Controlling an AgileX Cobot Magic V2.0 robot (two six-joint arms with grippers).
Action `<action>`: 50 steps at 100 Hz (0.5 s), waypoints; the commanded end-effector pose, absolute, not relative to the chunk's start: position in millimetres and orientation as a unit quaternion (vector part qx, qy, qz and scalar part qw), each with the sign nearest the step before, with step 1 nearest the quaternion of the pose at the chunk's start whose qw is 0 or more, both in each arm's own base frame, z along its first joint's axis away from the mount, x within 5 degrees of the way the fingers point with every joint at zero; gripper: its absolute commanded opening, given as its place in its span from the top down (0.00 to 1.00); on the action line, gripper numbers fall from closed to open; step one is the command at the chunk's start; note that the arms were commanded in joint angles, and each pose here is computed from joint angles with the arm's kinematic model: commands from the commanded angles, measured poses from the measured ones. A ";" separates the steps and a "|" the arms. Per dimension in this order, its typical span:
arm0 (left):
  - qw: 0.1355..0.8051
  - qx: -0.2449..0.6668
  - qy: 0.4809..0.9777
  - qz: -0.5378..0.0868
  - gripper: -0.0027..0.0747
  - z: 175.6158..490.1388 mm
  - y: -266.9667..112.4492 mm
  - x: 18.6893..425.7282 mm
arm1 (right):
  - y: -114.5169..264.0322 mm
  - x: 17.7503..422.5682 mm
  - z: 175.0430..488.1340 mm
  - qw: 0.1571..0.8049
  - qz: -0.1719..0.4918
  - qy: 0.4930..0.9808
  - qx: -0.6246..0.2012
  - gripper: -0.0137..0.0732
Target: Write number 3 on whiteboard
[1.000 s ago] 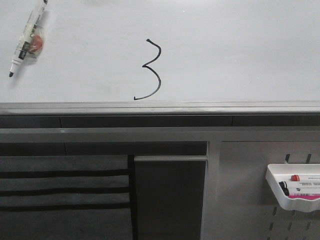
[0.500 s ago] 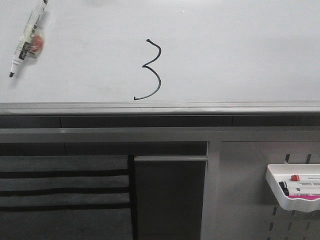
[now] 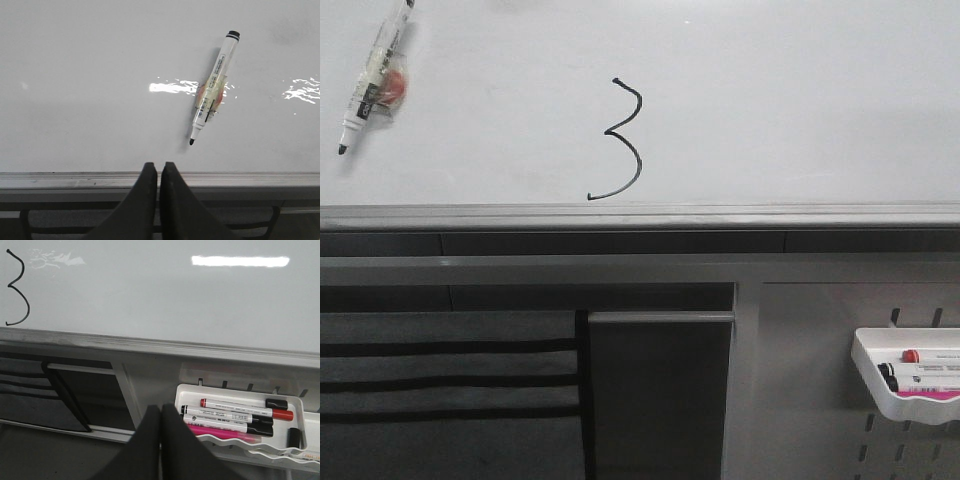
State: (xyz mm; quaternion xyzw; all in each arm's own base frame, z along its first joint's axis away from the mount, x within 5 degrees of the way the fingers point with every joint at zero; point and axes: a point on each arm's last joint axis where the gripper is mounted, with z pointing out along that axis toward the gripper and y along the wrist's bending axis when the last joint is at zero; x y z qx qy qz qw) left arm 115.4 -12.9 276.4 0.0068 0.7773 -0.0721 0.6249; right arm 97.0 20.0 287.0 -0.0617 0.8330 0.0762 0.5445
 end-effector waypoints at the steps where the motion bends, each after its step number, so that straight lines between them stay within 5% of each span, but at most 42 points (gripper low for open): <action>1: 0.662 -0.013 0.746 -0.070 0.99 290.9 -9.9 117.5 | 19.0 100.0 300.6 0.580 0.070 0.809 -0.061 0.92; 50: 0.760 -0.008 0.649 -0.023 0.99 247.9 -0.1 62.6 | 19.0 100.0 300.5 0.580 0.070 0.810 -0.061 0.92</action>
